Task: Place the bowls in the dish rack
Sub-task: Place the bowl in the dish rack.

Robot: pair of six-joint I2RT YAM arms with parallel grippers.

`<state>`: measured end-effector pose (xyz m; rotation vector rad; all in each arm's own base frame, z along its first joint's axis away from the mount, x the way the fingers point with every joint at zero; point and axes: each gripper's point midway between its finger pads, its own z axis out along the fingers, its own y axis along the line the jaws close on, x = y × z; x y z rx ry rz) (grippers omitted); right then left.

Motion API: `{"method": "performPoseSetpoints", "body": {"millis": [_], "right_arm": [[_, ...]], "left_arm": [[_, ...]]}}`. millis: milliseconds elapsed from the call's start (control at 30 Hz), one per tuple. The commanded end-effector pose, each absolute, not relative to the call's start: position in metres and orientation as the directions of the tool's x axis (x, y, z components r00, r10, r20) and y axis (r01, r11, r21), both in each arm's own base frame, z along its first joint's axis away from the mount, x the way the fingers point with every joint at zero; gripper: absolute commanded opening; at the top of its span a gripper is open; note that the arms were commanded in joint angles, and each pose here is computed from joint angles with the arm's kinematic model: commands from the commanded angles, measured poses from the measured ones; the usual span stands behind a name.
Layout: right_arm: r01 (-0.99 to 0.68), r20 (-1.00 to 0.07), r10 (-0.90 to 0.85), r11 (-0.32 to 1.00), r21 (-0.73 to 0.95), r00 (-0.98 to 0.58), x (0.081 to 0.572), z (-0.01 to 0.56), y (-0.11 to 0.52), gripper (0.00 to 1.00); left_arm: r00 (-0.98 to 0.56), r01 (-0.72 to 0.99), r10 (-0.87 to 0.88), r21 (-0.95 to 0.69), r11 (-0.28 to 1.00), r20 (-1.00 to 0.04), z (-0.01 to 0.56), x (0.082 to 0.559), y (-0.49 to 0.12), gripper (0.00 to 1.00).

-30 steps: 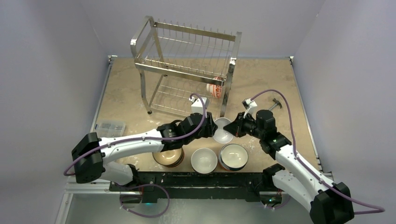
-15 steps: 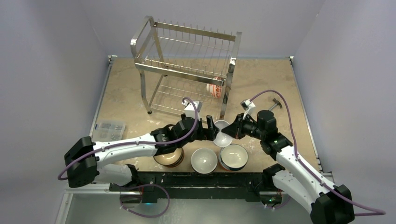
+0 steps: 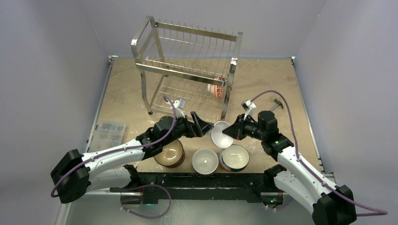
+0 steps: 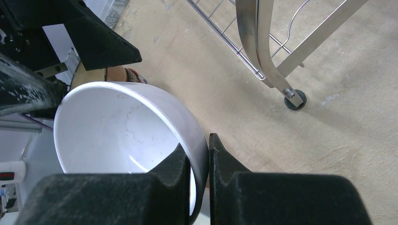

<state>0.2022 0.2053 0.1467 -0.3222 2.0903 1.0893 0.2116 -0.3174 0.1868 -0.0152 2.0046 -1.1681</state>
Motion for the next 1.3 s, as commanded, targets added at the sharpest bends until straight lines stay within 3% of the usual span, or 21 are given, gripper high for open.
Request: {"method": "performPoseSetpoints", "body": {"millis": [0, 633, 1267], "right_arm": [[-0.56, -0.748, 0.146, 0.574, 0.597, -0.647, 0.209, 0.172, 0.21, 0.0], [-0.62, -0.741, 0.229, 0.427, 0.659, -0.631, 0.207, 0.211, 0.228, 0.0], [-0.587, -0.715, 0.223, 0.438, 0.681, -0.663, 0.21, 0.199, 0.229, 0.0]], "left_arm": [[-0.691, 0.436, -0.461, -0.829, 0.349, -0.557, 0.224, 0.199, -0.315, 0.99], [-0.796, 0.46, -0.403, -0.884, 0.08, -0.451, 0.233, 0.155, -0.33, 0.99], [-0.787, 0.465, -0.389, -0.875, 0.137, -0.479, 0.239, 0.157, -0.351, 0.95]]}}
